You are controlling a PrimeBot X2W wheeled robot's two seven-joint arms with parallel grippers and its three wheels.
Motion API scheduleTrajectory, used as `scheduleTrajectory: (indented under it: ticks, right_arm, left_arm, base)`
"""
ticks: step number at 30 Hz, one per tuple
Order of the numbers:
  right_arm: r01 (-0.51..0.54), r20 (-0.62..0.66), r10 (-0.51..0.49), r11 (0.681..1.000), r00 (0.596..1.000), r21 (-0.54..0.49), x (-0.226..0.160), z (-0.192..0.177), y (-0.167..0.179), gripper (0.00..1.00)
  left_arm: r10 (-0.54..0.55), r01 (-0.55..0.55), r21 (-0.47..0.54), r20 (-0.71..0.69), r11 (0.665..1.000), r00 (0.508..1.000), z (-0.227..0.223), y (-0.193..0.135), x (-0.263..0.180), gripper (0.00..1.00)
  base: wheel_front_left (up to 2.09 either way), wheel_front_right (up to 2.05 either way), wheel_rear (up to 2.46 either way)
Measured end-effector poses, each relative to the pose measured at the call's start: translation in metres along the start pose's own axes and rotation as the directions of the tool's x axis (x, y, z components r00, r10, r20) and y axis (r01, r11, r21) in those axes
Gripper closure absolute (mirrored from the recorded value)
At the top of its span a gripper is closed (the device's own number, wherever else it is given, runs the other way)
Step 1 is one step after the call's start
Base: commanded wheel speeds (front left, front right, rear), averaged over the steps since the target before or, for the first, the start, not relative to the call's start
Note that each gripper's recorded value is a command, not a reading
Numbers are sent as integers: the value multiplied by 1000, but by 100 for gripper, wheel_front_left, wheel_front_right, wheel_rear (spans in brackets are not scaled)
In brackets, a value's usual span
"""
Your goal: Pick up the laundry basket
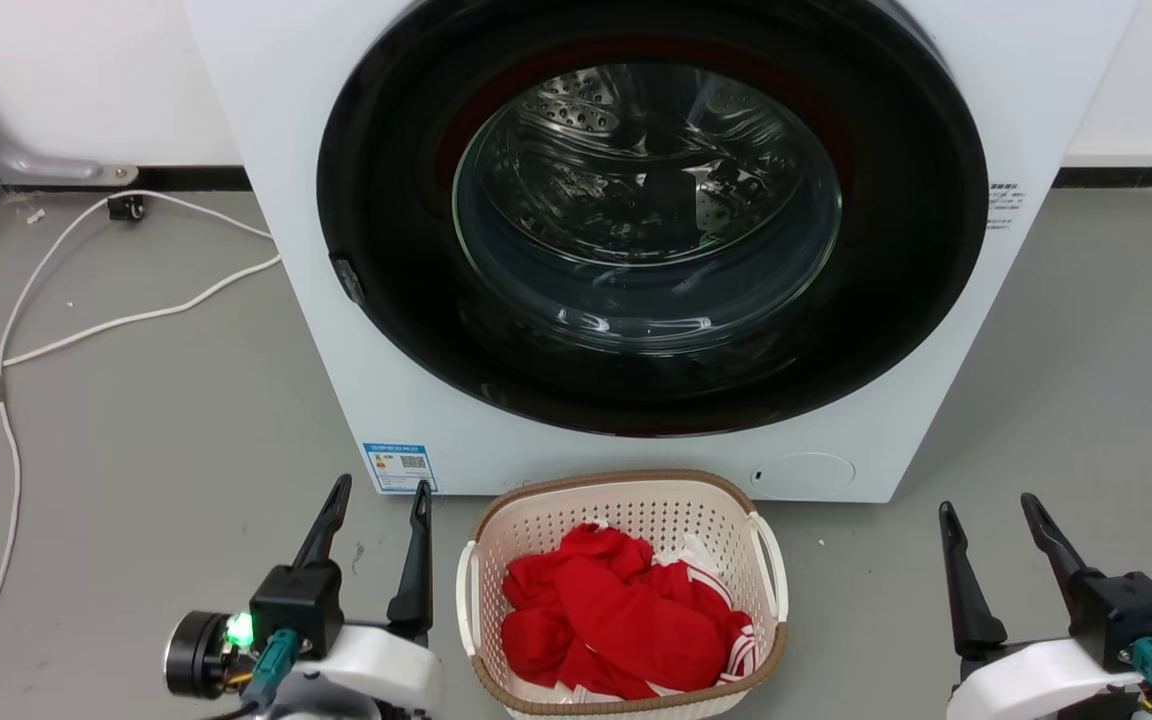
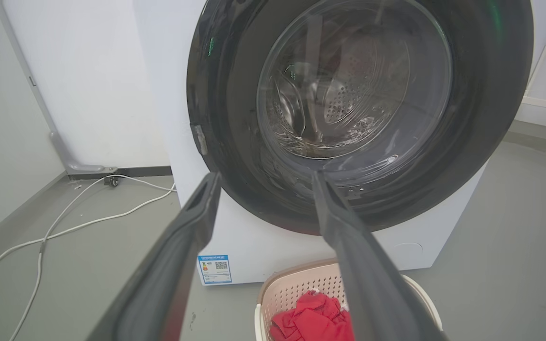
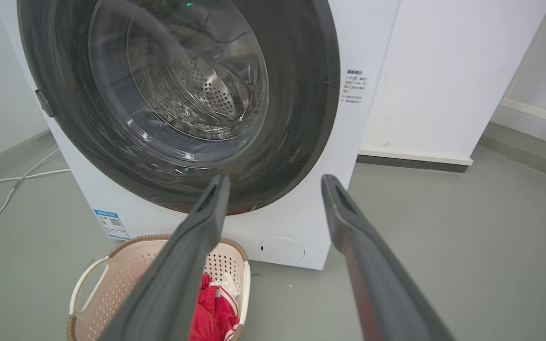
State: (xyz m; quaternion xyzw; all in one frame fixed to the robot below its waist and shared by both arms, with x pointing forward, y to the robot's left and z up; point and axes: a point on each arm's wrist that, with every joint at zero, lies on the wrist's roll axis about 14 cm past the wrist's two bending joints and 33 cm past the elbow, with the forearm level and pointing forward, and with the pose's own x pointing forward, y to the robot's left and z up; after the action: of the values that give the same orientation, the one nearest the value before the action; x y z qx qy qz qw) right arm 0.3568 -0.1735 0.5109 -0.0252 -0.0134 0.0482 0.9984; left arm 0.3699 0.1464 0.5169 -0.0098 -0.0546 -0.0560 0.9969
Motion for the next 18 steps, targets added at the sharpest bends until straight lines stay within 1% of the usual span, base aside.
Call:
scheduleTrajectory:
  ticks: [6, 11, 13, 14, 18]
  right_arm:
    - [13, -39, -13, 1000, 999, 11, 15, -10, -5, 0]
    - [2, -119, 0, 1000, 993, 17, 37, -29, -3, 0]
    - [-4, -159, 6, 1000, 987, 15, 47, -40, -2, 0]
    - [-10, -224, 13, 1000, 974, 14, 61, -58, -1, 0]
    - [-34, -327, 39, 999, 944, 21, 77, -88, 6, 0]
  left_arm:
    - [-9, 8, -22, -16, 1000, 1000, -6, 2, 23, 0]
    - [-22, 19, -50, -72, 999, 997, -26, 6, 49, 0]
    - [-24, 18, -63, -108, 998, 994, -38, 9, 60, 0]
    - [-32, 17, -80, -183, 997, 983, -60, 12, 75, 0]
    - [-32, 3, -100, -289, 995, 957, -92, 21, 91, 0]
  base:
    - [0, 0, 0]
    - [0, 0, 0]
    - [0, 0, 0]
    - [0, 0, 0]
    - [0, 0, 0]
